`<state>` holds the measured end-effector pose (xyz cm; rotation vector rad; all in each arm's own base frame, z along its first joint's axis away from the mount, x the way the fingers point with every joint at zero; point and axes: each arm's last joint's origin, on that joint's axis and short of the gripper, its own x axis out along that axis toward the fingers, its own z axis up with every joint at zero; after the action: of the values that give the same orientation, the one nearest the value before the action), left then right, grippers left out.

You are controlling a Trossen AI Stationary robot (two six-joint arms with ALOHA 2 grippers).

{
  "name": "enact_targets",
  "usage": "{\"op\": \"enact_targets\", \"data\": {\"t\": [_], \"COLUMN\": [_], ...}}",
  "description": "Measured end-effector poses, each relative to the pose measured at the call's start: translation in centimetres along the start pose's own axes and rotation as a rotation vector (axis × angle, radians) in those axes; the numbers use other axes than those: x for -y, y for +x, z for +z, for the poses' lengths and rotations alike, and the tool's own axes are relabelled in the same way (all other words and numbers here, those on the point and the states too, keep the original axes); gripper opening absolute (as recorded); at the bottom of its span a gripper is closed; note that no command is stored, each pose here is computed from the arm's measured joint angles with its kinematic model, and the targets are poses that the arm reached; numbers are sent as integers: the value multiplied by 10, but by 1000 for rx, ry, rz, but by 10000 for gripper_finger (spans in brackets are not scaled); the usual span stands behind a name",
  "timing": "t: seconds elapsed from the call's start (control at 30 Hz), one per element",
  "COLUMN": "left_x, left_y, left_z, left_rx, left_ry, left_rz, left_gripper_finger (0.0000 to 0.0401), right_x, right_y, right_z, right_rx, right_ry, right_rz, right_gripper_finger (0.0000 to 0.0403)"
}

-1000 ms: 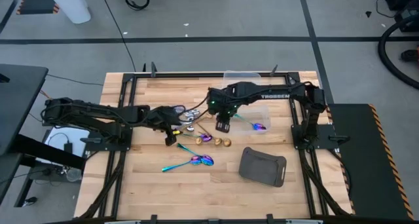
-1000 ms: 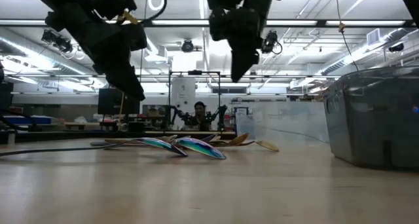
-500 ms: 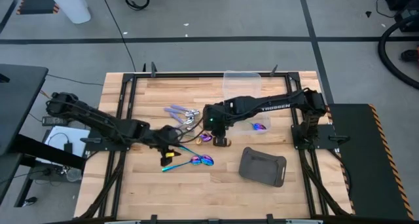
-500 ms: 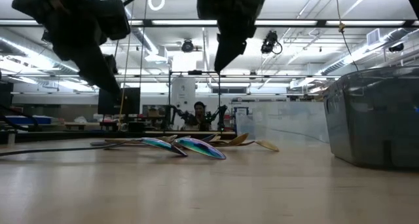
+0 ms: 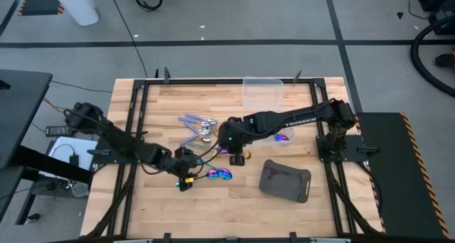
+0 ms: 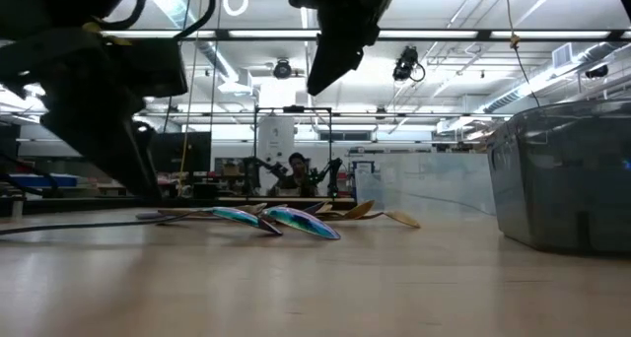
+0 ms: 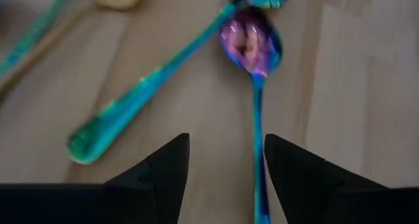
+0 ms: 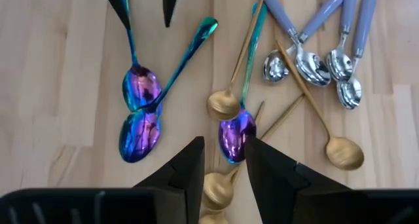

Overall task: Sort silverware by color (type)
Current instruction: Put the blue spoon into the bottom transparent bin

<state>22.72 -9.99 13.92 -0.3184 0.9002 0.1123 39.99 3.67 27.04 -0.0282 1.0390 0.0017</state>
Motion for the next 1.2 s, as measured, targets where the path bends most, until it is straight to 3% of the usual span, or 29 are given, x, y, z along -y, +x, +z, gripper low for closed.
{"op": "enact_targets", "data": {"t": [0.23, 0.4, 0.73, 1.2], "left_x": [16, 25, 42, 41], "left_y": [-3, -3, 15, 16], "left_z": [-16, -28, -35, -39], "left_rx": [-5, 32, -48, -97], "left_ry": [57, 84, 174, 155], "left_rz": [-7, 39, 190, 203], "left_gripper_finger": [208, 208, 203, 44], "right_x": [-2, -2, -3, -15], "right_y": [0, -1, -1, -2], "right_z": [-1, -1, -1, -2], "right_rx": [-13, -12, -10, -9], "right_ry": [-5, -5, -5, -33], "right_rz": [2, 0, 0, 16], "right_gripper_finger": [121, 121, 121, 121]}}
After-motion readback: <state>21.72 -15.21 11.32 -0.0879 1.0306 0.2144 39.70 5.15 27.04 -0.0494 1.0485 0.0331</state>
